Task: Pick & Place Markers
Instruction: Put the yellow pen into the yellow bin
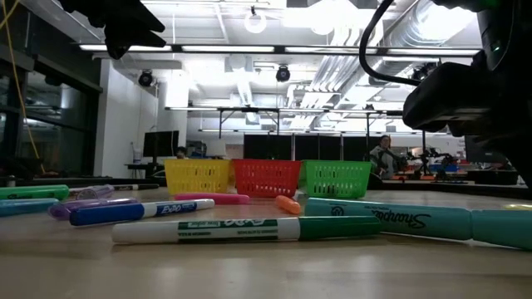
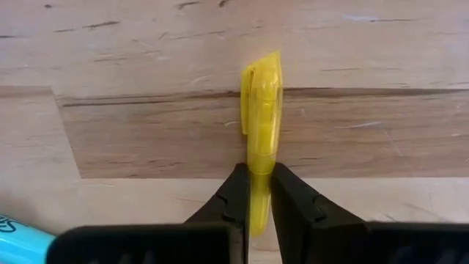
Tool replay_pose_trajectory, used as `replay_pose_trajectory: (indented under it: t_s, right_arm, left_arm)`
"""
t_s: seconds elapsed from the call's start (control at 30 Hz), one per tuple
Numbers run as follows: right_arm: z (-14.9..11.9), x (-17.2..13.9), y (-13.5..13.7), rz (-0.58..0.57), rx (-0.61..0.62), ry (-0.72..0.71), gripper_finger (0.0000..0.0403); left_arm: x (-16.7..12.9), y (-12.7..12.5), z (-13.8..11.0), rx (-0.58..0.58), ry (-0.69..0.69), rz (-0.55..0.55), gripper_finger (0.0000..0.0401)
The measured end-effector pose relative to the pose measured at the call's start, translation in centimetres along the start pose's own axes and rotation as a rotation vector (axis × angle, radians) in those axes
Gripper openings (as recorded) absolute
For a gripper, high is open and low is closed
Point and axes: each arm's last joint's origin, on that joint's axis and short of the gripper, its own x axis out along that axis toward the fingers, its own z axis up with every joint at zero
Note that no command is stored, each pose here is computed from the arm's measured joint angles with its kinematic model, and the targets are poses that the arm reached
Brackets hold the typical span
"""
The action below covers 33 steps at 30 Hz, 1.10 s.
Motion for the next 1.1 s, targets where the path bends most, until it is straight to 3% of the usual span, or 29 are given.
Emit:
replay_pose_trajectory:
  t_s: [0.77,1.1]
  right_arm:
    - [-0.9,-3.8,1.7,0.045,-0.139,-0.146,0.0026]
    - [0.5,-8.7,0.6,0.197,-0.197,-0.318,0.0026]
  left_arm:
    - [0.0,0.0,0.1,-0.006,-0.012,-0.004,0.0149]
    - [0.1,-0.2,0.6,-0.016,-0.056,-0.021,0.0149]
